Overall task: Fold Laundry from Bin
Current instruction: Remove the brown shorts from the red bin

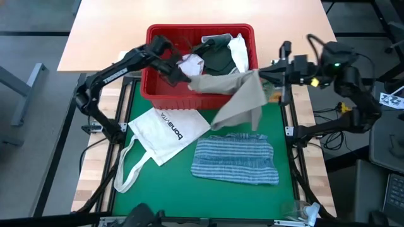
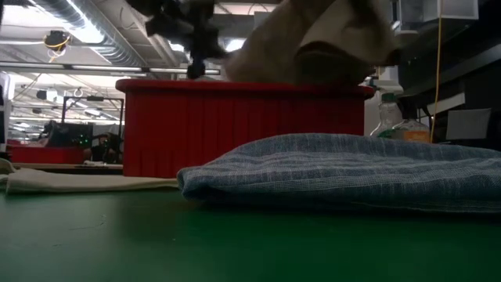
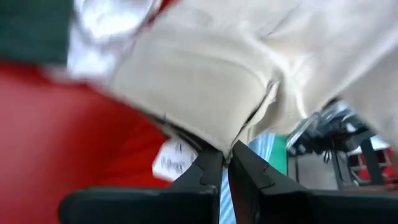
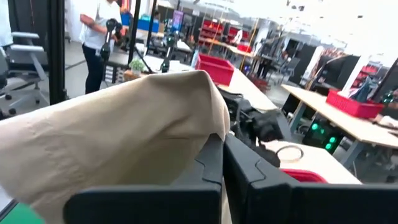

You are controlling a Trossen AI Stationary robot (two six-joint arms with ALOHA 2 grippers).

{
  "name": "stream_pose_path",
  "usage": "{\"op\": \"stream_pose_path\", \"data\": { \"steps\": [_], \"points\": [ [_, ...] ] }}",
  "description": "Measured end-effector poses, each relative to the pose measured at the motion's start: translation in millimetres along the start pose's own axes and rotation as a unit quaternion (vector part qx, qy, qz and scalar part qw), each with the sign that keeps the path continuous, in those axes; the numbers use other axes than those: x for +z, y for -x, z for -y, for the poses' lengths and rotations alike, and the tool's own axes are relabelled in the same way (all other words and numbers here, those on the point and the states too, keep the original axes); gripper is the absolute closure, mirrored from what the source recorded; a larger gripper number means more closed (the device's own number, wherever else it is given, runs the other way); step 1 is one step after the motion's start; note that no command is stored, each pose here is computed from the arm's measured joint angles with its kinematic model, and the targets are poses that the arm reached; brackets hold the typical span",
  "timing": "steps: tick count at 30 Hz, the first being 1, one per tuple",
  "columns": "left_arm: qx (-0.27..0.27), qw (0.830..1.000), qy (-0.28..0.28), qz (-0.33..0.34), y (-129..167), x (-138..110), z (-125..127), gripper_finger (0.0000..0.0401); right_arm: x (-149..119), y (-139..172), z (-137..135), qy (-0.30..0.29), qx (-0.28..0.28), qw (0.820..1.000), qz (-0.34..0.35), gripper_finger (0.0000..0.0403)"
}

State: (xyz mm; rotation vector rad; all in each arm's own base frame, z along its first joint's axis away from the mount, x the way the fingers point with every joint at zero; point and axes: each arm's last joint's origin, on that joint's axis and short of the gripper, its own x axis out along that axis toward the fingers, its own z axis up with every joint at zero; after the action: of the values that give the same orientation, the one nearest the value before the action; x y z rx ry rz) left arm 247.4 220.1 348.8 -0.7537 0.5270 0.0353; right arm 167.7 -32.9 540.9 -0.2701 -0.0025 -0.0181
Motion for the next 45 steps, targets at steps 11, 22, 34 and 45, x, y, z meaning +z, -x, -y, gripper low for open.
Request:
{"op": "stream_pose_path", "data": {
  "steps": [11, 22, 34, 45],
  "points": [
    [-0.063, 0.972, -0.13, 0.188, 68.2, 13.3, 85.2, 0.0397, 11.8, 31.7, -3.9, 0.009, -0.009, 0.999, 0.036, 0.0403],
    [-0.086, 0.935, -0.215, 0.267, 114.6, -15.2, 151.4, 0.0398, 13.9, 42.2, -11.0, -0.006, 0.081, 0.995, 0.057, 0.0403],
    [-0.084, 0.965, -0.125, 0.214, 120.8, -51.9, 174.5, 0.0398, -9.0, 40.4, -17.2, -0.061, 0.113, 0.99, -0.06, 0.0403],
    [-0.124, 0.967, -0.117, 0.191, 113.9, -78.8, 210.7, 0.0395, -10.4, 34.4, -20.5, -0.127, 0.157, 0.977, -0.068, 0.0403]
  ]
}}
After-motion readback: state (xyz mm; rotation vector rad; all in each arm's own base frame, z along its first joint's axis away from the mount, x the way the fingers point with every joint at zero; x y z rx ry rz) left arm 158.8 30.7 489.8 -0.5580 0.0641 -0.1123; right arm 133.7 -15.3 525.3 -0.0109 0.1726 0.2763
